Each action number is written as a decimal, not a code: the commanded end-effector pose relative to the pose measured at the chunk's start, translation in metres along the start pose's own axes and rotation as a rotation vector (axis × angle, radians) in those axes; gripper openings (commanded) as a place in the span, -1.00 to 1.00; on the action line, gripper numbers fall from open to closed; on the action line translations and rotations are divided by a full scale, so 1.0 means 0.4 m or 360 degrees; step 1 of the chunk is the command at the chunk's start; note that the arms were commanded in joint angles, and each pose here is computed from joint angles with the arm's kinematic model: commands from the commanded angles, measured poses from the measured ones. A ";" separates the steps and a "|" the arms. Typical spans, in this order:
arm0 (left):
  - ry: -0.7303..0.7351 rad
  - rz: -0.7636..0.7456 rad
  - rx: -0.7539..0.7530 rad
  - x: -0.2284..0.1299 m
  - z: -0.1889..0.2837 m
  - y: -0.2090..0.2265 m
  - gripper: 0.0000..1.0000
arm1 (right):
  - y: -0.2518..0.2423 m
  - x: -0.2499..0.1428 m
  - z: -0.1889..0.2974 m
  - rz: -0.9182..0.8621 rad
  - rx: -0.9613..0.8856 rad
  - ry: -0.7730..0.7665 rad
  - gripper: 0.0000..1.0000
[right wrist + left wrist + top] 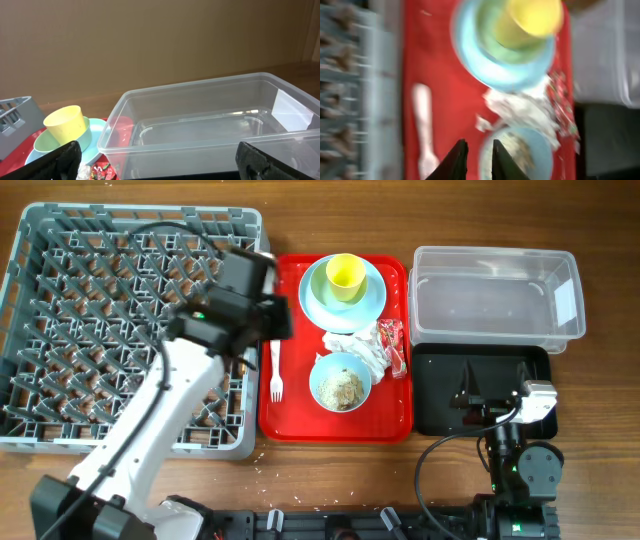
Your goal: Sort waste into correct bins and load items into the dishwasher rack
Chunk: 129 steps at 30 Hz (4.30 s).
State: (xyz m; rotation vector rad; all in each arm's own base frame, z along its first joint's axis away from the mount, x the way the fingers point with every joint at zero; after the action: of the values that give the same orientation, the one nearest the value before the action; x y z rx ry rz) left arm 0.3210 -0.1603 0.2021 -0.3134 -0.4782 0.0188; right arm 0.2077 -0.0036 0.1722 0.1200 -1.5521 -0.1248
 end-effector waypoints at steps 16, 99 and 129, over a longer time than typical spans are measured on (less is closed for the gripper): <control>0.0252 0.0088 0.0771 -0.198 -0.237 0.050 -0.31 | 0.000 0.002 0.000 0.0023 0.0005 -0.0007 1.00; -0.0129 -0.0257 -0.0034 -0.029 -0.010 -0.020 -0.43 | 0.000 0.002 0.000 0.0023 0.0005 -0.0007 0.99; 0.0616 -0.0257 0.0382 -0.264 -0.264 0.108 -0.49 | 0.000 0.002 0.000 0.0023 0.0005 -0.0007 0.99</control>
State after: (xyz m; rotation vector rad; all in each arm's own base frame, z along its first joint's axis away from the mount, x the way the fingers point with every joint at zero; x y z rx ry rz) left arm 0.2850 -0.1629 0.0663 -0.0468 -0.1360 -0.1561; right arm 0.2077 -0.0036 0.1723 0.1200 -1.5524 -0.1248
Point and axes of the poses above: each gripper's point midway between its finger pads, its own z axis back along the fingers, its own y axis along the line the jaws close on, x = y × z, the point moved 4 cm from there along z, back along the fingers, and after that the axes turned 1 degree about z, right-handed, at the moved point
